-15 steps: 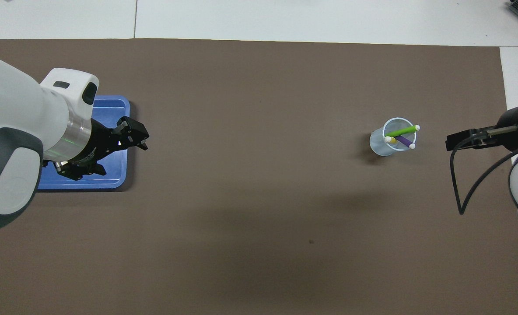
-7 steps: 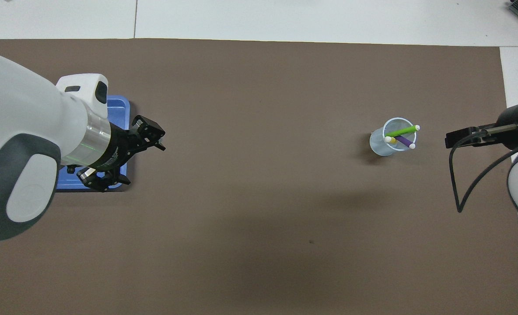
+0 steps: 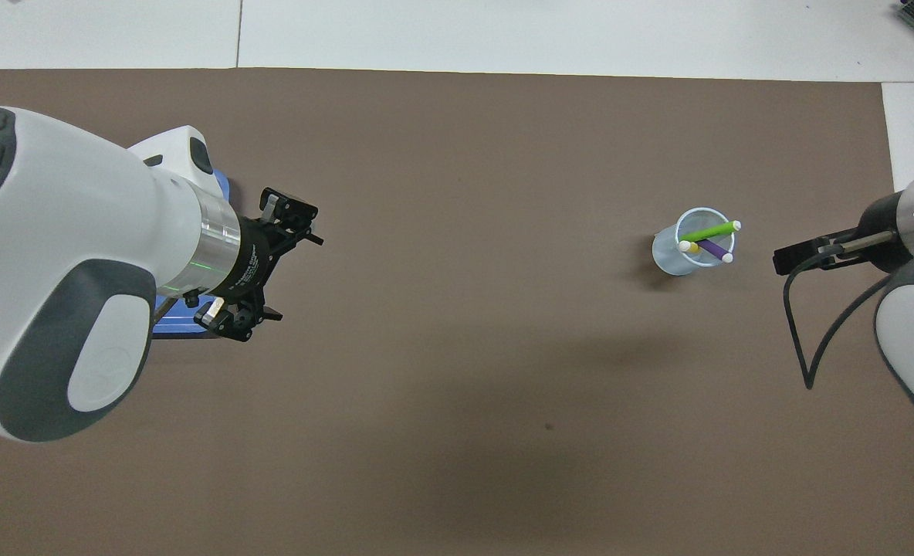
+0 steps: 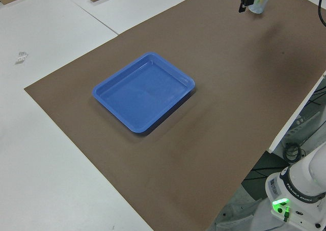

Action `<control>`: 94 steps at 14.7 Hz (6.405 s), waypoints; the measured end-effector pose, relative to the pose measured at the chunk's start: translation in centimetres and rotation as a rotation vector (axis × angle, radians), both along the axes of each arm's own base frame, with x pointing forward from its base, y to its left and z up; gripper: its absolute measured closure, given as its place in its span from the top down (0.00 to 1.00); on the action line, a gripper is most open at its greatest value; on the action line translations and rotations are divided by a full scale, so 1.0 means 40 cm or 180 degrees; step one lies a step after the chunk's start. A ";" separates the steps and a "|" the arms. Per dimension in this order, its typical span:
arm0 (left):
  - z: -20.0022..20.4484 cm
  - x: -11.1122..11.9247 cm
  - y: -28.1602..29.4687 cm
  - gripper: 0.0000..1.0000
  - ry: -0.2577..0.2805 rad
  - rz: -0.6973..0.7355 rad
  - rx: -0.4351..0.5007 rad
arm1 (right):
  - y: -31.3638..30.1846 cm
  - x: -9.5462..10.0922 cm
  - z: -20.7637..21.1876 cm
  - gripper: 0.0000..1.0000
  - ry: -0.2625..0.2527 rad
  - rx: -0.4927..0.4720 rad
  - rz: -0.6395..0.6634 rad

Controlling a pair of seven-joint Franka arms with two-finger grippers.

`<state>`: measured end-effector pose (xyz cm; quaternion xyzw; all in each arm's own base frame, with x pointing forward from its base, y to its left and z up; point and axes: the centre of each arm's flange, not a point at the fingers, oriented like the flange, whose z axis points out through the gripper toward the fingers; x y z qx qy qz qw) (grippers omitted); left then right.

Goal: Right arm passes pens to left for tray arrangement
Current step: 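Raise the left gripper from the tray while the right gripper reaches the cup, then grasp the purple pen in the cup with the right gripper and lift, then carry the purple pen toward the left gripper while the left gripper approaches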

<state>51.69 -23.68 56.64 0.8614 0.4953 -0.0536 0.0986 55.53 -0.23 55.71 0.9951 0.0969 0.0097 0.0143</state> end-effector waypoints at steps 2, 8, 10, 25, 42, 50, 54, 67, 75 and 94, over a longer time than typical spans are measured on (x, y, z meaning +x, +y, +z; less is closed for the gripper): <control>-0.015 0.003 -0.006 1.00 -0.0014 0.0155 -0.0062 | 0.001 0.009 -0.022 1.00 -0.0095 0.0084 0.0117; -0.071 -0.005 -0.022 1.00 -0.0117 0.0601 -0.0493 | 0.003 0.071 -0.210 1.00 -0.0131 0.0203 0.0224; -0.086 -0.009 -0.024 1.00 -0.0131 0.0704 -0.0522 | 0.010 0.090 -0.267 1.00 -0.0093 0.0221 0.0252; -0.132 -0.040 -0.093 1.00 -0.0106 0.1061 -0.0710 | 0.024 0.071 -0.368 0.54 -0.0066 0.0206 0.0532; -0.168 -0.038 -0.137 1.00 -0.0220 0.1316 -0.0829 | 0.021 0.078 -0.397 0.37 -0.0107 0.0159 0.0561; -0.193 -0.040 -0.173 1.00 -0.0307 0.1424 -0.0913 | 0.019 0.083 -0.412 0.18 -0.0107 0.0163 0.0556; -0.201 -0.044 -0.177 1.00 -0.0294 0.1416 -0.0901 | 0.014 0.085 -0.406 0.18 -0.0107 0.0162 0.0545; -0.175 -0.074 -0.245 1.00 -0.0347 0.1442 -0.1033 | 0.019 0.044 0.074 0.18 0.0213 0.0712 0.0215; -0.155 -0.128 -0.352 1.00 -0.0358 0.1435 -0.1387 | 0.229 0.088 0.077 0.18 0.0201 0.1567 -0.0887; -0.207 -0.022 -0.547 0.95 -0.0463 0.1722 -0.1907 | 0.469 0.073 0.012 0.18 0.0335 0.1854 -0.1519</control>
